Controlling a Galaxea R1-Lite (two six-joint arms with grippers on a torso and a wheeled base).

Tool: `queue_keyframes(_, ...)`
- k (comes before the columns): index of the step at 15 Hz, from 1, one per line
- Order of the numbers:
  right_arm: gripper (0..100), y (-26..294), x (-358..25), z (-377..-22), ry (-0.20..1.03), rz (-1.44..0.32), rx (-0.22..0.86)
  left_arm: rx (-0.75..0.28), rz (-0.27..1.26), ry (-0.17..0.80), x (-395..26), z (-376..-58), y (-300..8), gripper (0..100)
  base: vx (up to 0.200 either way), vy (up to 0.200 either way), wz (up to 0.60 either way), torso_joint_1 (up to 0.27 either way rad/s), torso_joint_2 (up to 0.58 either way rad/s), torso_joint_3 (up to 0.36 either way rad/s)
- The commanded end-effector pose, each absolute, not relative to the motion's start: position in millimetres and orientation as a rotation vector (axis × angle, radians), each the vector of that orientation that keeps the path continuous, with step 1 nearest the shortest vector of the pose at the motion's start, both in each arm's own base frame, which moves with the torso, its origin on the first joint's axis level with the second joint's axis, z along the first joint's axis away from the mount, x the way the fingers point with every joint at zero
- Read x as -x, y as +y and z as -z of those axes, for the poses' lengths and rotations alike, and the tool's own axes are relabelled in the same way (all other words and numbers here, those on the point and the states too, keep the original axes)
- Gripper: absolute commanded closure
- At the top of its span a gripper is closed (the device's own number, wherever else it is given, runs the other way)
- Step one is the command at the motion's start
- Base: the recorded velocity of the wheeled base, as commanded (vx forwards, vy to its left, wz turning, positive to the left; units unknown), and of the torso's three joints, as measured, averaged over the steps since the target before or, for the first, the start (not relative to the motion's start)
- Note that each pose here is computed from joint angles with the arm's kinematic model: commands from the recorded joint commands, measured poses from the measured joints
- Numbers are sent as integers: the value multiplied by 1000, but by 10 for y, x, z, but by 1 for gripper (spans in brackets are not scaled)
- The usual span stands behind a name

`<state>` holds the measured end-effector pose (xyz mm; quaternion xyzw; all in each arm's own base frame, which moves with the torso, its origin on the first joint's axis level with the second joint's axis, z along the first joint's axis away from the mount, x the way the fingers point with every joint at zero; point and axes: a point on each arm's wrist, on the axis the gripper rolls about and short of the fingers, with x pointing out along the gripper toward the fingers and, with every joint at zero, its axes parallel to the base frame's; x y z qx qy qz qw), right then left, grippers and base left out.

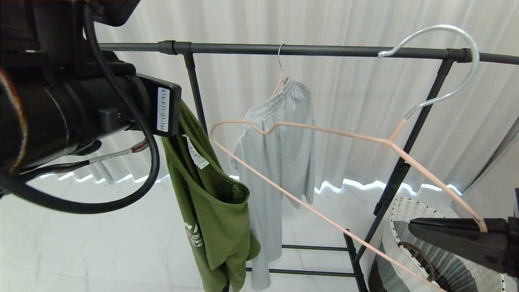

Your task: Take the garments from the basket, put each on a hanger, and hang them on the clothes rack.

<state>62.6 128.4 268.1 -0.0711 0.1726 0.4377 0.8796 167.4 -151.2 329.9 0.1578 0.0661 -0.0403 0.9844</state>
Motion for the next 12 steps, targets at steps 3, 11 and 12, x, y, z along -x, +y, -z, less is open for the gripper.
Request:
queue_keyframes(3, 100, 1410, -550, -2629, 383, -988, 180, -321, 62, 154, -1791, -3251, -1568, 100, 0, 0, 0, 0, 0, 0)
queue_keyframes(11, 100, 1435, -536, -2641, 378, -1004, 181, -320, 40, 159, -1827, -3246, -1527, 100, 0, 0, 0, 0, 0, 0)
queue_keyframes(12, 100, 1436, -534, -2641, 378, -1006, 181, -320, 37, 159, -1832, -3246, -1521, 100, 0, 0, 0, 0, 0, 0)
